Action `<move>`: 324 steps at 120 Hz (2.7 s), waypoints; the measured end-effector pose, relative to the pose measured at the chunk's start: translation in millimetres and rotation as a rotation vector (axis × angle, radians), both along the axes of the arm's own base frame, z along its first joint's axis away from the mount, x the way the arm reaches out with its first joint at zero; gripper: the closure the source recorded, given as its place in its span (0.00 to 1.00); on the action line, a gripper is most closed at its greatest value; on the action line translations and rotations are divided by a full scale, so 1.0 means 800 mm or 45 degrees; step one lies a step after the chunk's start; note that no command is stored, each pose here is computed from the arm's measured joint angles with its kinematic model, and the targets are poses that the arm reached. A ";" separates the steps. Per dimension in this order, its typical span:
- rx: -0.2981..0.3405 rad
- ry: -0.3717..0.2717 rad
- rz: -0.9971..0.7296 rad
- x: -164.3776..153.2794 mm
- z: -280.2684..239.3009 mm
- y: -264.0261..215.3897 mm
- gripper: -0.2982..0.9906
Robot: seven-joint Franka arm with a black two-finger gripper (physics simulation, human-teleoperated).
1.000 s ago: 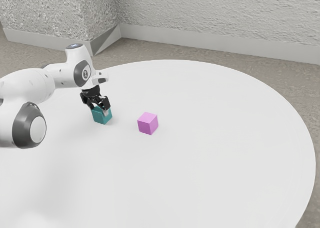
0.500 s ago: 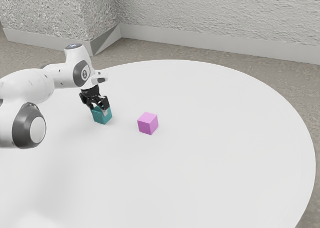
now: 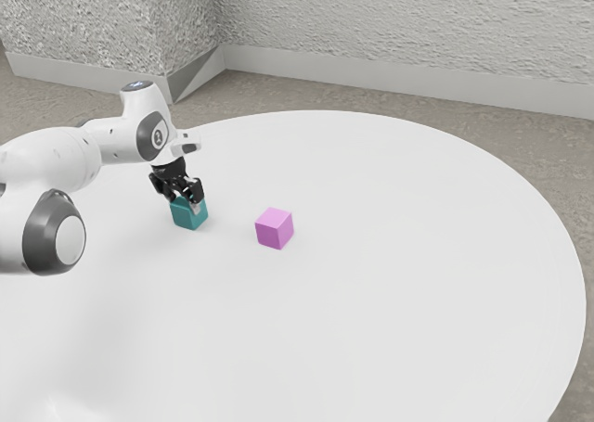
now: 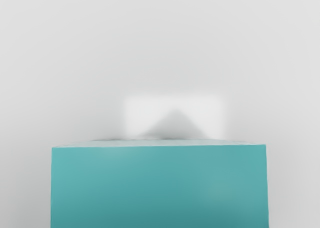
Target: Pick up the blue block with one arm, and put the blue block on the pink block with one arm
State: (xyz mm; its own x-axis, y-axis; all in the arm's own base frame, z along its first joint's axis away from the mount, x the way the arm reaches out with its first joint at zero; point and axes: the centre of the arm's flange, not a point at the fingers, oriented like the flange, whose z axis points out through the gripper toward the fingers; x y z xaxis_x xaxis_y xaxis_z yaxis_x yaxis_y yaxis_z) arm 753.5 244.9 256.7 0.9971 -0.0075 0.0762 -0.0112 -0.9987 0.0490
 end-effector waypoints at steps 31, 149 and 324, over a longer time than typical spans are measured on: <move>0.003 -0.004 0.002 0.001 0.002 -0.001 0.47; 0.066 0.062 -0.046 0.002 0.107 -0.253 0.81; 0.076 0.018 0.042 0.026 0.101 -0.298 0.48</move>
State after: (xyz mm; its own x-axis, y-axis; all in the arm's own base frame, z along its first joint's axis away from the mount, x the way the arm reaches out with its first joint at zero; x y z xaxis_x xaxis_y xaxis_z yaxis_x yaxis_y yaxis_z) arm 774.5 6.6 337.4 0.9978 0.0215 0.0622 0.0223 -0.9997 -0.0111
